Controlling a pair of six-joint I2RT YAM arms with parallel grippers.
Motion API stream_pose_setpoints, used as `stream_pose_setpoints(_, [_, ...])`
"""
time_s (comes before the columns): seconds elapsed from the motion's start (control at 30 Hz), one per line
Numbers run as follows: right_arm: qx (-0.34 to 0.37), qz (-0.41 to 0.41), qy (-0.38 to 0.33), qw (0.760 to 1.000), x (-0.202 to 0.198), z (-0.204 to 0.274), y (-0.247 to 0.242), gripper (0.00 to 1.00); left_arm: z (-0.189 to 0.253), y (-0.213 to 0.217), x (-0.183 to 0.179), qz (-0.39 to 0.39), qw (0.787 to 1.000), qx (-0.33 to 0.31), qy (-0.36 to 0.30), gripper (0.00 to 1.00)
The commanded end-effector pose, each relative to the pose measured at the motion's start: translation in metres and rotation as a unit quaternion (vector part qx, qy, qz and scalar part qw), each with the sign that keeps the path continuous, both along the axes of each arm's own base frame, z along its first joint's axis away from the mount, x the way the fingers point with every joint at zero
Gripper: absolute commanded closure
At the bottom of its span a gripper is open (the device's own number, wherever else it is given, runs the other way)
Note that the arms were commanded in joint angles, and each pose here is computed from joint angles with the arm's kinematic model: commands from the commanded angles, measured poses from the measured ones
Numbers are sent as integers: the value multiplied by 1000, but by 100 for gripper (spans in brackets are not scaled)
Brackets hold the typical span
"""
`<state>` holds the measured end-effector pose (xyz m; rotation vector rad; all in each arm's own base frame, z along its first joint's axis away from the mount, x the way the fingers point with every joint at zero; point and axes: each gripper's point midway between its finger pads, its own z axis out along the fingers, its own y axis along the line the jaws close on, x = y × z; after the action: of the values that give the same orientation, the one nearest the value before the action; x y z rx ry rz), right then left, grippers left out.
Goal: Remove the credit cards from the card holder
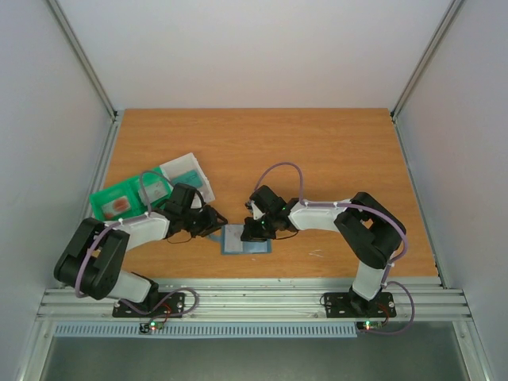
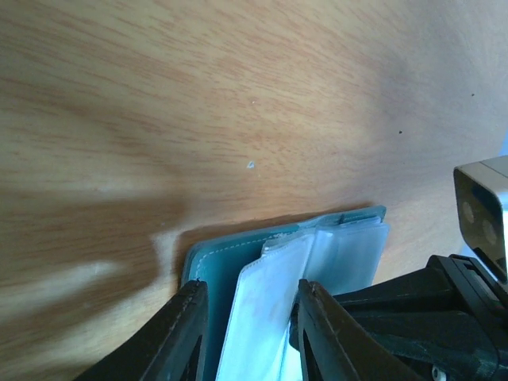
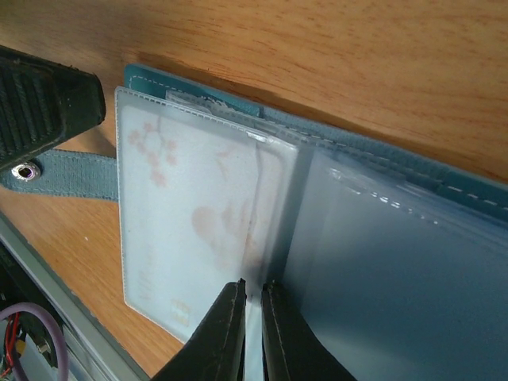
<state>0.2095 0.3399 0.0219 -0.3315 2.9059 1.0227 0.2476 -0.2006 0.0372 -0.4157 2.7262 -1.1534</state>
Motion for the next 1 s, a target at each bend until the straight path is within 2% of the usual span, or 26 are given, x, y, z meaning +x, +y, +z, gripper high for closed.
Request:
stream_pose_setpoints(0.0, [-25, -6, 5, 1000, -6, -12, -10, 92, 2, -7, 8, -9, 999, -14, -29, 67])
stream_pose_setpoints(0.37, [-25, -9, 5, 1000, -6, -13, -11, 93, -2, -12, 7, -10, 999, -33, -19, 73])
stream_pose_setpoints(0.57, [-23, -8, 3, 1000, -6, -12, -11, 93, 3, -21, 5, -19, 998, -66, -12, 75])
stream_pose_setpoints(0.83, [-16, -7, -8, 1000, -2, -7, -8, 93, 26, -36, 1, -35, 993, -112, -16, 75])
stream_pose_setpoints(0.97, [-11, -5, -16, 1000, 1, -3, -6, 93, 33, -40, -2, -41, 994, -99, -18, 72])
